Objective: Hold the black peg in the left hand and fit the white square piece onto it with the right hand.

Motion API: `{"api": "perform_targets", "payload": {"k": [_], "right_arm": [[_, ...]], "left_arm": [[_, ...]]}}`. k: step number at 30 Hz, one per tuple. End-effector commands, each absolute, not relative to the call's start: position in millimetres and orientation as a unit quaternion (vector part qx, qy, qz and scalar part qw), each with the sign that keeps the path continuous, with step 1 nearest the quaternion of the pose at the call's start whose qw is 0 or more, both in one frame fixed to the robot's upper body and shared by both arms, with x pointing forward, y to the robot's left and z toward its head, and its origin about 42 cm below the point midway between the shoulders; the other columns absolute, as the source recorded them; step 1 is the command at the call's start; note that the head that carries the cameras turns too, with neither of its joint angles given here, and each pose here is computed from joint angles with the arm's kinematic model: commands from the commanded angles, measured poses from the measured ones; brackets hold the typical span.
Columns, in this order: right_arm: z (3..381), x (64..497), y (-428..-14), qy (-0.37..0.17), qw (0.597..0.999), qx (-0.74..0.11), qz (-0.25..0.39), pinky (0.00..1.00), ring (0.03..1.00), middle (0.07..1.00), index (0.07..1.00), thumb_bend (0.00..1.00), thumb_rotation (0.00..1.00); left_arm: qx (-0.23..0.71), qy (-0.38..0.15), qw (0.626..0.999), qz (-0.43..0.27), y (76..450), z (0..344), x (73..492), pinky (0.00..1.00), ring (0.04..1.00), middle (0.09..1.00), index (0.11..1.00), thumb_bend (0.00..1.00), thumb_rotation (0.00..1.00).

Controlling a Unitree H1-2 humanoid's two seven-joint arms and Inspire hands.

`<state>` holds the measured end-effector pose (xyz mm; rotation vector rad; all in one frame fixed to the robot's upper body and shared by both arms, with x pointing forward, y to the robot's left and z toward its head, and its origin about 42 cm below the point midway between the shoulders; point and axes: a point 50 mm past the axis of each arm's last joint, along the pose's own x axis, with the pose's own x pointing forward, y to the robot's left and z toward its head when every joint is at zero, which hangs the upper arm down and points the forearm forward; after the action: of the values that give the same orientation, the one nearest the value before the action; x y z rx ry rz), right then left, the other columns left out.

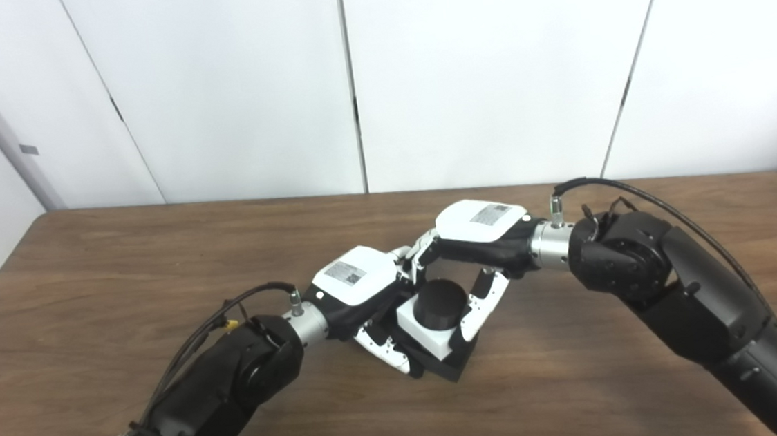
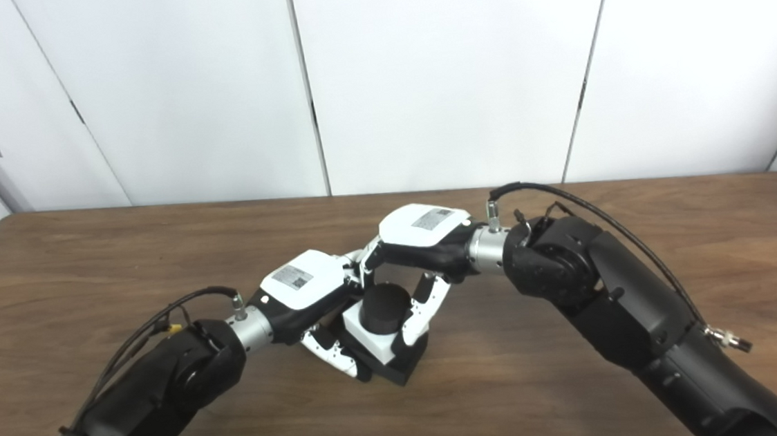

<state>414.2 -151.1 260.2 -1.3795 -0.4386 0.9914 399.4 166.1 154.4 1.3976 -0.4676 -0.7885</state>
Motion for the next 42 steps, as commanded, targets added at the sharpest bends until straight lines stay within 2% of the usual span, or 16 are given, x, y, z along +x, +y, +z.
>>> {"api": "perform_targets", "payload": {"k": [1, 10, 15, 18, 21, 25, 32, 36, 42], "right_arm": [[275, 413, -149, -0.216, 0.628, -0.606, 0.438, 0.86, 0.867, 0.816, 0.595, 0.78, 0.53], [287, 413, -161, -0.219, 0.655, -0.593, 0.413, 0.84, 0.865, 0.833, 0.629, 0.81, 0.47], [302, 410, -180, -0.212, 0.698, -0.574, 0.372, 0.83, 0.863, 0.847, 0.696, 0.85, 0.37], [310, 408, -195, -0.207, 0.725, -0.56, 0.343, 0.78, 0.858, 0.852, 0.752, 0.88, 0.31], [315, 406, -210, -0.209, 0.747, -0.547, 0.316, 0.74, 0.853, 0.861, 0.8, 0.91, 0.28], [317, 405, -228, -0.201, 0.768, -0.538, 0.284, 0.74, 0.864, 0.868, 0.821, 0.92, 0.29], [316, 394, -252, -0.194, 0.79, -0.525, 0.25, 0.72, 0.852, 0.865, 0.798, 0.89, 0.23], [309, 382, -265, -0.205, 0.816, -0.496, 0.213, 0.69, 0.826, 0.839, 0.766, 0.86, 0.18], [283, 367, -283, -0.193, 0.869, -0.431, 0.15, 0.71, 0.794, 0.809, 0.755, 0.76, 0.15]], "left_arm": [[0.654, -0.137, 0.628, -0.399, 166, 119, 385, 0.86, 0.975, 0.981, 0.639, 1.0, 0.34], [0.652, -0.125, 0.632, -0.4, 168, 117, 385, 0.87, 0.969, 0.986, 0.649, 1.0, 0.37], [0.653, -0.123, 0.633, -0.398, 169, 117, 385, 0.87, 0.966, 0.987, 0.647, 1.0, 0.34], [0.653, -0.123, 0.632, -0.399, 171, 117, 384, 0.86, 0.966, 0.987, 0.649, 1.0, 0.33], [0.652, -0.124, 0.632, -0.4, 172, 117, 384, 0.86, 0.965, 0.984, 0.648, 1.0, 0.34], [0.653, -0.125, 0.631, -0.4, 173, 117, 384, 0.86, 0.966, 0.984, 0.647, 1.0, 0.34], [0.654, -0.123, 0.632, -0.397, 177, 118, 384, 0.87, 0.968, 0.984, 0.648, 1.0, 0.33], [0.655, -0.125, 0.631, -0.396, 179, 118, 384, 0.86, 0.966, 0.981, 0.648, 1.0, 0.32], [0.656, -0.117, 0.632, -0.396, 181, 119, 385, 0.87, 0.969, 0.984, 0.651, 1.0, 0.31]]}}
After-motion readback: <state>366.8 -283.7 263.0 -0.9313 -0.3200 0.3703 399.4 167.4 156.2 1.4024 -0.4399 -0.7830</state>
